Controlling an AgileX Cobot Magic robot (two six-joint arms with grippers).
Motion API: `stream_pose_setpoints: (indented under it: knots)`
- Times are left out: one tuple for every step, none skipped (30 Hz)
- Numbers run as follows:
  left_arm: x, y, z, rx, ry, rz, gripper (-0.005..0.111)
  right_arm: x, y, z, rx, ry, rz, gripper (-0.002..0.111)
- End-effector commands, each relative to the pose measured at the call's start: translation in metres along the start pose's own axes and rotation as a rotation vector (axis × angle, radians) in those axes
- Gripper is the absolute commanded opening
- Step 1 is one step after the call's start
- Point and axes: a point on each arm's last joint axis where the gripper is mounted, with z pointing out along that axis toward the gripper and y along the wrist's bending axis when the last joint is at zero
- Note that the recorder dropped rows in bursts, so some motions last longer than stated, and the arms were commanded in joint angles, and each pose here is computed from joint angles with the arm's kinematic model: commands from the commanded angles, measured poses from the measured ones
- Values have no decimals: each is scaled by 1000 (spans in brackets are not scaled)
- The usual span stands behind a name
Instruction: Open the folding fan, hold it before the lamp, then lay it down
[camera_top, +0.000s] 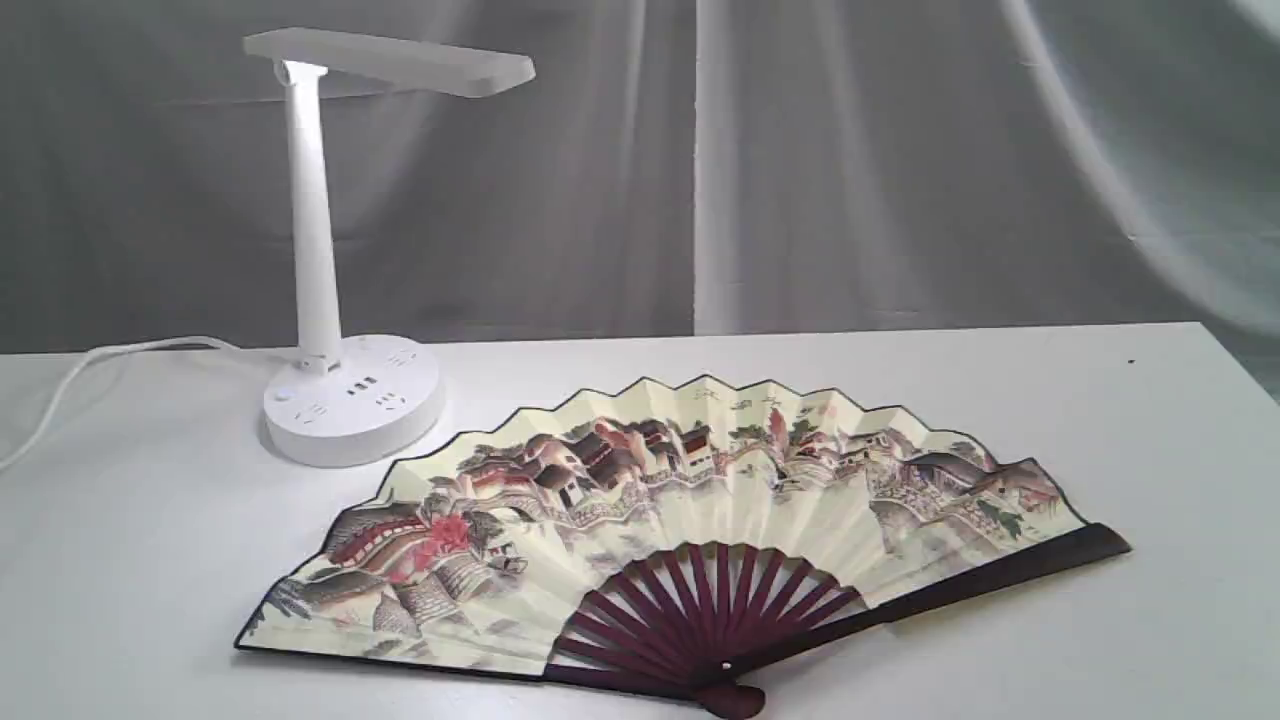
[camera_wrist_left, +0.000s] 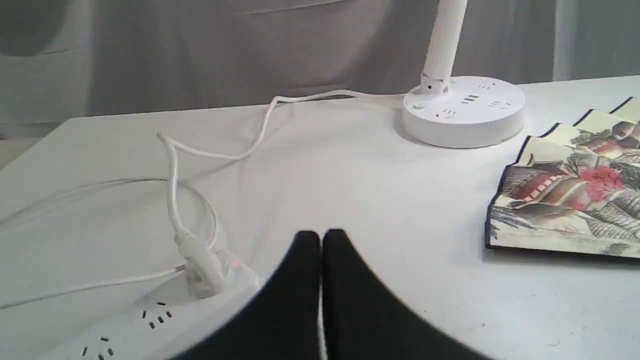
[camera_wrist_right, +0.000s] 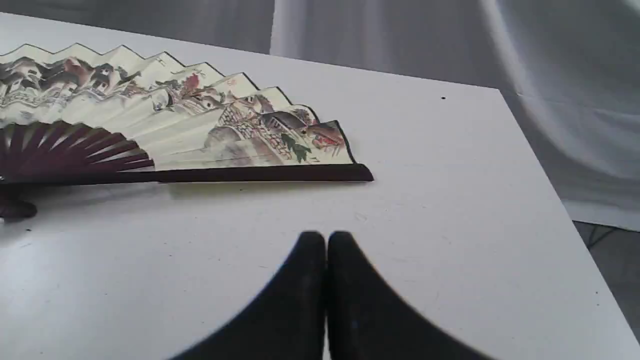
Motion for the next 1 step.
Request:
stream_pose_setpoints:
  knots:
    - [1, 0, 0, 5, -5, -2, 0, 0, 0, 0, 5, -8, 9, 0]
